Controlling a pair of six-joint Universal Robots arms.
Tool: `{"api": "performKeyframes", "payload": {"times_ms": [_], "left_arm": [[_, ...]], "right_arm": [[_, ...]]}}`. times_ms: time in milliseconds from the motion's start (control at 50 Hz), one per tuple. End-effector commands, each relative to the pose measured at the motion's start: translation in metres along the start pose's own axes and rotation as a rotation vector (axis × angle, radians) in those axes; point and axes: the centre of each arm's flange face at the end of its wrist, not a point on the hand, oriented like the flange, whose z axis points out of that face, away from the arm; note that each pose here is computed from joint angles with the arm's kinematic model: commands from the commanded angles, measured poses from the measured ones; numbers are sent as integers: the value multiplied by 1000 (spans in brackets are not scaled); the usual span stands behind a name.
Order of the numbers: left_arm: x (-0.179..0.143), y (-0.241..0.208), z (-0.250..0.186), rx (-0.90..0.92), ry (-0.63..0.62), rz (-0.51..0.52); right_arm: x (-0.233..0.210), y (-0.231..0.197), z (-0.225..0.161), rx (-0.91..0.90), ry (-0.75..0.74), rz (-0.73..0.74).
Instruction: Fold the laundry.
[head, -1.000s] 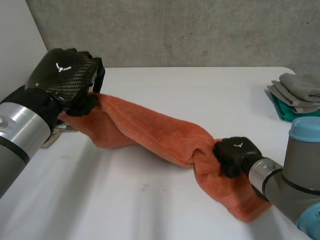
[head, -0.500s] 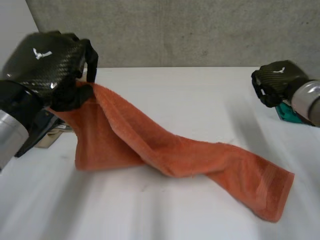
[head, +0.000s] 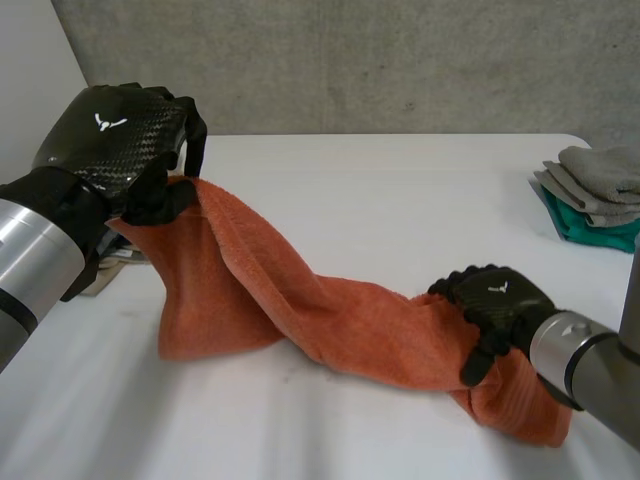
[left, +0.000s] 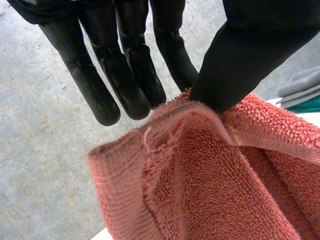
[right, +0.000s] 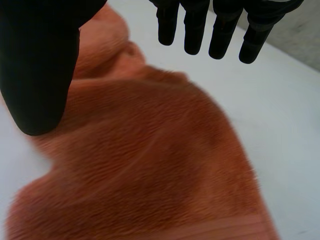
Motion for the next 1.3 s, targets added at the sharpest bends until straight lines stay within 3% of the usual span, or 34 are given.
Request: {"api": "performKeyframes", "payload": {"times_ms": [20,180,300,400,540,640,720,780,860,1000,1040,1120,1200,1300], "left_arm": [[0,0,-1,0,0,-2],[0,-13,-9,42,-7,4],[-1,-32,-24,91,-13,10],[-2,-39,-32,117,-17,-11],[1,-27,-29,74,-6,-38],[3,-14,-22,24,5,-62],[5,-7,-18,-5,15,-82],[7,-2,-15,-24,23,-86],[8,-1,-14,-26,28,-86],[6,-10,-12,4,22,-80],[5,-12,-12,11,19,-79],[4,-15,-12,18,17,-78],[5,-14,-11,17,19,-80],[4,-16,-10,26,18,-84]], "right_arm": [[0,7,9,33,6,-8],[10,-4,10,72,34,-38],[49,-66,-27,253,211,-233],[62,-103,-37,348,269,-300],[39,-123,35,406,149,-330],[30,-102,111,430,127,-369],[26,-76,150,433,125,-377],[25,-70,158,448,135,-380],[30,-86,144,474,186,-356],[36,-101,65,434,252,-225],[26,-88,32,338,193,-153],[7,-56,4,166,80,-4],[-15,-20,-5,59,-47,118],[-28,-1,1,98,-115,166]]}}
